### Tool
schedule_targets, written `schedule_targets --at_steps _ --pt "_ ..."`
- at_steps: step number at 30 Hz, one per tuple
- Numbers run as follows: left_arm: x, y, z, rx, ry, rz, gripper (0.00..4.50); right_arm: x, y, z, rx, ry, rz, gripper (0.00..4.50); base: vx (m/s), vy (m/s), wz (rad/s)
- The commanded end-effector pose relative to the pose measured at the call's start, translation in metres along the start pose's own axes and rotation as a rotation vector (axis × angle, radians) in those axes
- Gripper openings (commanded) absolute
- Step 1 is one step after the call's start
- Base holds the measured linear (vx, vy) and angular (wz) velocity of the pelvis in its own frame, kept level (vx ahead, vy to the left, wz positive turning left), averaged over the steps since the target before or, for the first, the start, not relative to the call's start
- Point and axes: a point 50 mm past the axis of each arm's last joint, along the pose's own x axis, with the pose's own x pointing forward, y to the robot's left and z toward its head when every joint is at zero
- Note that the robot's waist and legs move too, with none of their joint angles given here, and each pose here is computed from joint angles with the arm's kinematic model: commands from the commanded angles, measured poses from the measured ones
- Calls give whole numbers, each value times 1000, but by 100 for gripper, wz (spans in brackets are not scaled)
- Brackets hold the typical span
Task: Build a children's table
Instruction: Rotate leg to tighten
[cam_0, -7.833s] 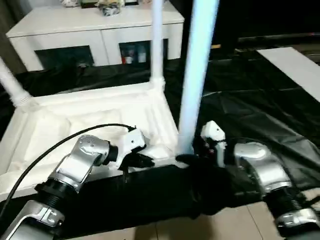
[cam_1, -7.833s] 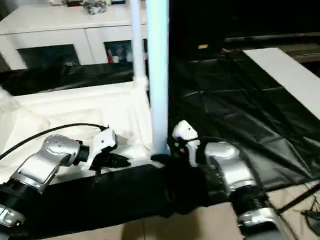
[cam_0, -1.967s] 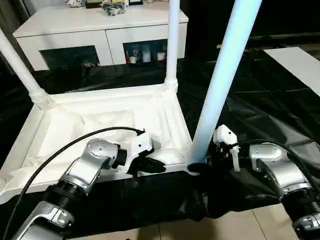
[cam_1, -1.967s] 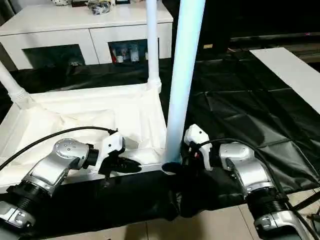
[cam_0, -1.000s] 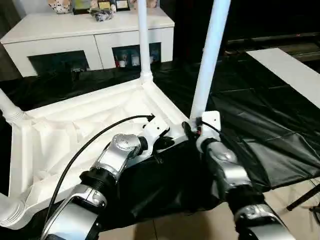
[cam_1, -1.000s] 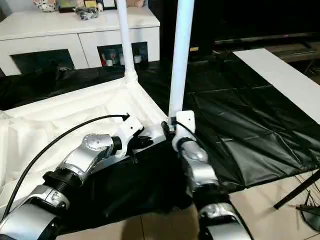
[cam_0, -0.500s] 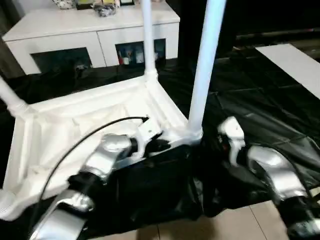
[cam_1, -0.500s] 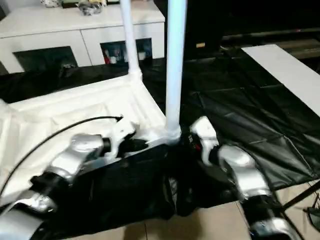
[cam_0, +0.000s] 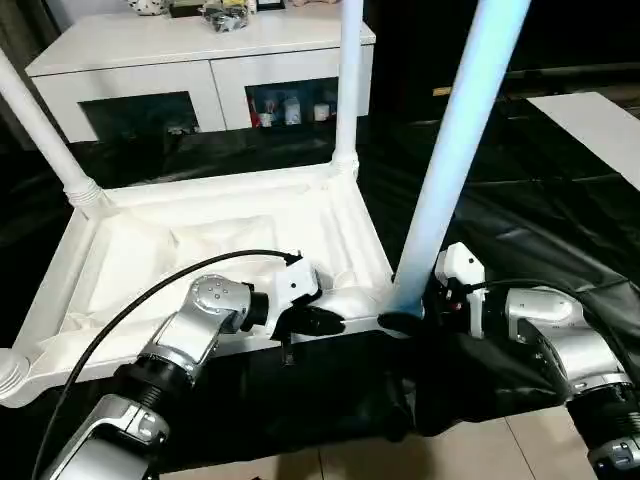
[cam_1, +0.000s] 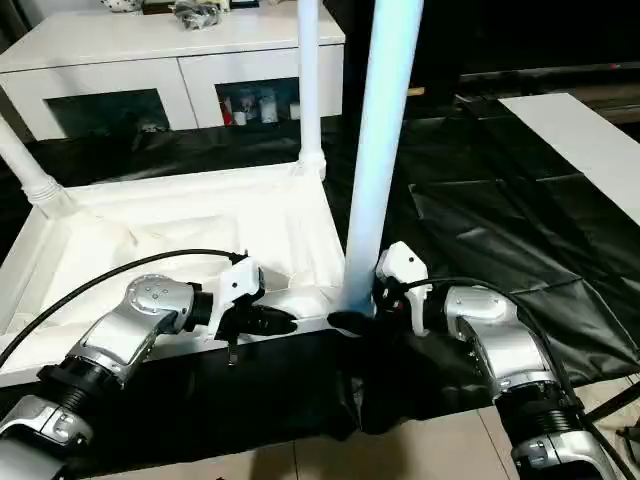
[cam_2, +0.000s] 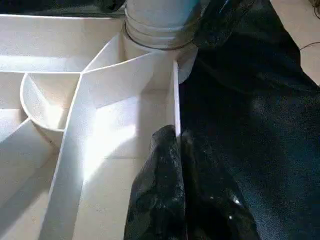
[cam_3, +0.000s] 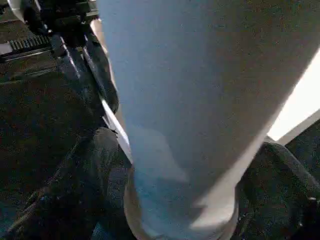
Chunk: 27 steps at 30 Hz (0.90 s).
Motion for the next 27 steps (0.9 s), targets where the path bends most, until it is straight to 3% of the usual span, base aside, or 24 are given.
schedule_targets --at_steps 1,10,16,19,22,24,25,27 --pt "1 -5 -3 -10 11 -38 0 2 -2 3 -7 25 14 357 0 0 0" --pt "0 -4 -3 -11 21 -29 0 4 -3 0 1 39 5 272 0 0 0" --pt "0 -3 -5 -15 27 -9 0 8 -3 -6 26 38 -41 258 0 0 0" --pt "2 3 -7 -29 36 55 0 16 -5 -13 79 30 -158 256 0 0 0" --pt "10 22 -2 -56 23 236 0 39 -2 -26 217 11 -394 256 0 0 0" --pt "11 23 -1 -57 22 246 0 40 -2 -27 229 11 -411 256 0 0 0" --pt "16 35 4 -67 21 362 0 53 0 -34 336 24 -601 255 0 0 0" --pt "17 42 8 -85 13 439 0 60 0 -36 382 35 -699 255 0 0 0"
